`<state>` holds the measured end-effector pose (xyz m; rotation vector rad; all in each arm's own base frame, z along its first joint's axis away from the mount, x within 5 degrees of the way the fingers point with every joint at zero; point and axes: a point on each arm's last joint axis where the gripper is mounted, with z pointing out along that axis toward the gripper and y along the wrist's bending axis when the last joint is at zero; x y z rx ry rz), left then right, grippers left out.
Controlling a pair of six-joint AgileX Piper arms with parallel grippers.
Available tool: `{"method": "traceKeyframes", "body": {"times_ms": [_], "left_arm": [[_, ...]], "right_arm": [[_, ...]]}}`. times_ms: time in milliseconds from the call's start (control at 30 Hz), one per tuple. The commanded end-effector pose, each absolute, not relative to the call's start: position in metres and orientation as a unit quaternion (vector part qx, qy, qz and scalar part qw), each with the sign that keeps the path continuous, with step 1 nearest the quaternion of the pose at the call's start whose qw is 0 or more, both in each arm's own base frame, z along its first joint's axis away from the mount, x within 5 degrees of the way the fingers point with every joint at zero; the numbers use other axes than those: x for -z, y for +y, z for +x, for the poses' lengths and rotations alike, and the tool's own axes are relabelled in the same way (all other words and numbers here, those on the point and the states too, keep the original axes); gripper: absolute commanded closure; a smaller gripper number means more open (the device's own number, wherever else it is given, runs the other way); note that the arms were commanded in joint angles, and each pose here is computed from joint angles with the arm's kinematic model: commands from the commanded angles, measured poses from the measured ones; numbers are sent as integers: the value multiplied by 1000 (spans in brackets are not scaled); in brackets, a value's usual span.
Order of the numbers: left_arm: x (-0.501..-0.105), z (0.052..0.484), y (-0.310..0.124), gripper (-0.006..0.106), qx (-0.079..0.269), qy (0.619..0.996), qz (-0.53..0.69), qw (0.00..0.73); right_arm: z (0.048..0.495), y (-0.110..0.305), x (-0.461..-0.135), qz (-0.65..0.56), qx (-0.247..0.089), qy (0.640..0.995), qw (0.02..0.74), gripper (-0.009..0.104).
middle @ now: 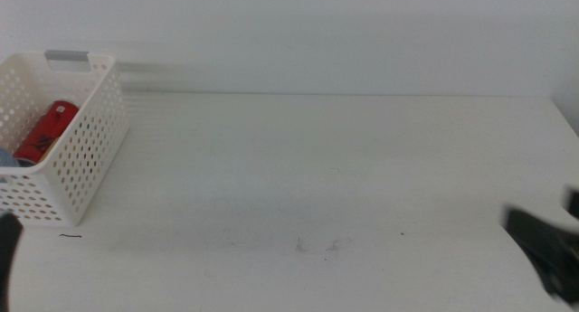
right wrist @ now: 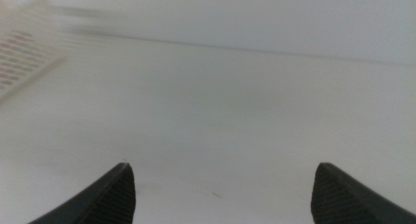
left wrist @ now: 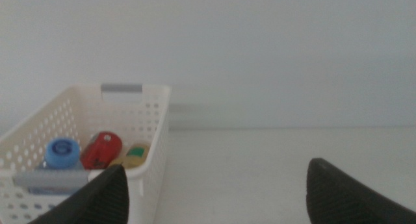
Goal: Use arms to grab the bottles and put them into the dustbin to the left of the table.
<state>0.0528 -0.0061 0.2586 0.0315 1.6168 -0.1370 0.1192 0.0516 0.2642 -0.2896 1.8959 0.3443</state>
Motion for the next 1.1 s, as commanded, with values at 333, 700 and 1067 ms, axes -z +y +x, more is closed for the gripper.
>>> {"method": "traceKeyframes", "body": {"times_ms": [333,700,1067], "left_arm": [[-198,56,-7,7,72,735,3,674],[-197,56,-7,7,71,740,4,669],[-199,56,-6,7,66,732,9,678]], "right_arm": [[65,6,-207,-34,-35,744,667,4],[56,5,-199,-8,-53,732,679,4],[56,5,-199,-8,-53,732,680,4]]}}
